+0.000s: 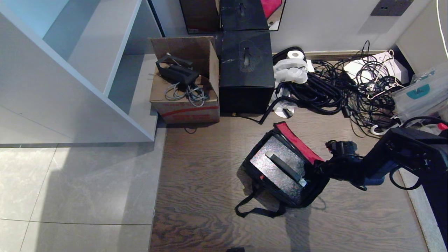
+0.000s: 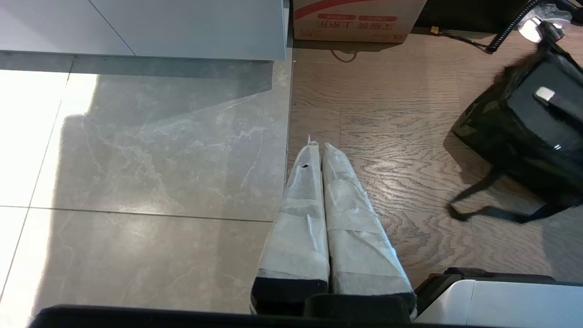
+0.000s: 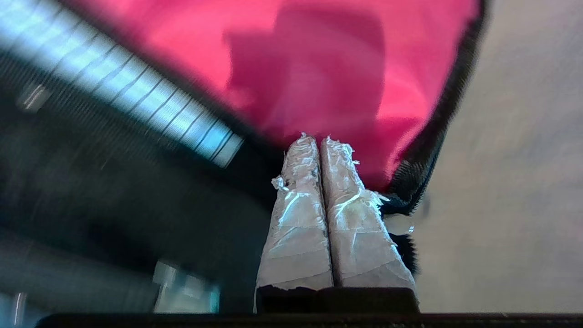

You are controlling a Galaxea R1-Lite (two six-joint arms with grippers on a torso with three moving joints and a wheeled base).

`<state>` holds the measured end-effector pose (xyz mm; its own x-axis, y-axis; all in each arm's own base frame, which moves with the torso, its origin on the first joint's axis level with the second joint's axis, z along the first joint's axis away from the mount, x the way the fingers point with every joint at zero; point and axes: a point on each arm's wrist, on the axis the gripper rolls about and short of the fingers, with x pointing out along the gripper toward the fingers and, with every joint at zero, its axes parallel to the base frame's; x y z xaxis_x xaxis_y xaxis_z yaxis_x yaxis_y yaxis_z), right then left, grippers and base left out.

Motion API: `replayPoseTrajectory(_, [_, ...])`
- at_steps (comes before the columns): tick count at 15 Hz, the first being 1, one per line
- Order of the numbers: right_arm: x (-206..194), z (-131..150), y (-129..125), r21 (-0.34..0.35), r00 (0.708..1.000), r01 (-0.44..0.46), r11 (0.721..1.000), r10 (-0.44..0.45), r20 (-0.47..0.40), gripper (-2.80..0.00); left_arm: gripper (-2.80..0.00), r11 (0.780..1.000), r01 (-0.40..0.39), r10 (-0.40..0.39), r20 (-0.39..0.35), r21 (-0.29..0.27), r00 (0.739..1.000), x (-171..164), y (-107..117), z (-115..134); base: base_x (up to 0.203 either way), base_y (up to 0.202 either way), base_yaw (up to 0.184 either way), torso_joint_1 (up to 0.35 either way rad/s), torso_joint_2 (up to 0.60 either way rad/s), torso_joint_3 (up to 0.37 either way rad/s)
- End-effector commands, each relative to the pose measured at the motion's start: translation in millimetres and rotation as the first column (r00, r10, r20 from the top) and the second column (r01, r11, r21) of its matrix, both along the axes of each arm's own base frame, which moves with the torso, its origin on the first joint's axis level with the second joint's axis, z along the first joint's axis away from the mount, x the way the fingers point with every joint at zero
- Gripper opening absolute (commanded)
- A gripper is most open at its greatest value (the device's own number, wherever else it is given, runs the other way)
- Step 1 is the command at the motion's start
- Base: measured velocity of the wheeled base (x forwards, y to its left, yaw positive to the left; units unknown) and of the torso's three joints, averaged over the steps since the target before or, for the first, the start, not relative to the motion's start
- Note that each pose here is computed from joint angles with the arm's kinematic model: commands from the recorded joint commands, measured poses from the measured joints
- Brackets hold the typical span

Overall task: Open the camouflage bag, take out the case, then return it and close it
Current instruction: Grip the handle

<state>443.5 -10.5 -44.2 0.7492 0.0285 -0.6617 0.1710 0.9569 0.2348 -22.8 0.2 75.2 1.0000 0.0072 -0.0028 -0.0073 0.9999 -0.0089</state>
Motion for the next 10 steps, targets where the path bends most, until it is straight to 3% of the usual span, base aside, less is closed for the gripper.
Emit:
replayPoseTrajectory(1, [-11, 21, 4, 0.028, 0.999, -0.039, 0.999, 0.039, 0.007, -2.8, -2.8, 1.0, 0.0, 0.0, 0.0, 0.0, 1.0, 0, 0, 0, 0.0, 0.0, 0.0, 0.0, 0.0, 0.0])
replayPoseTrajectory(3, [-9, 24, 3, 0.014, 0.998, -0.056, 0.998, 0.055, 0.03, -2.8, -2.8, 1.0, 0.0, 0.0, 0.001, 0.0, 1.0, 0, 0, 0, 0.0, 0.0, 0.0, 0.0, 0.0, 0.0])
replayPoseTrajectory(5, [-6, 46, -7, -0.018, 0.993, -0.064, 0.998, 0.065, 0.101, -2.8, -2.8, 1.0, 0.0, 0.0, 0.001, 0.0, 1.0, 0, 0, 0, 0.0, 0.0, 0.0, 0.0, 0.0, 0.0])
replayPoseTrajectory(7, [-9, 79, -10, -0.016, 0.978, -0.106, 0.994, 0.107, 0.181, -2.8, -2.8, 1.0, 0.0, 0.0, 0.001, 0.0, 1.0, 0, 0, 0, 0.0, 0.0, 0.0, 0.0, 0.0, 0.0])
replayPoseTrajectory(10, [-32, 102, -2, 0.023, 0.959, -0.204, 0.979, 0.196, 0.204, -2.8, -2.8, 1.0, 0.0, 0.0, 0.0, 0.0, 1.0, 0, 0, 0, 0.0, 0.0, 0.0, 0.0, 0.0, 0.0])
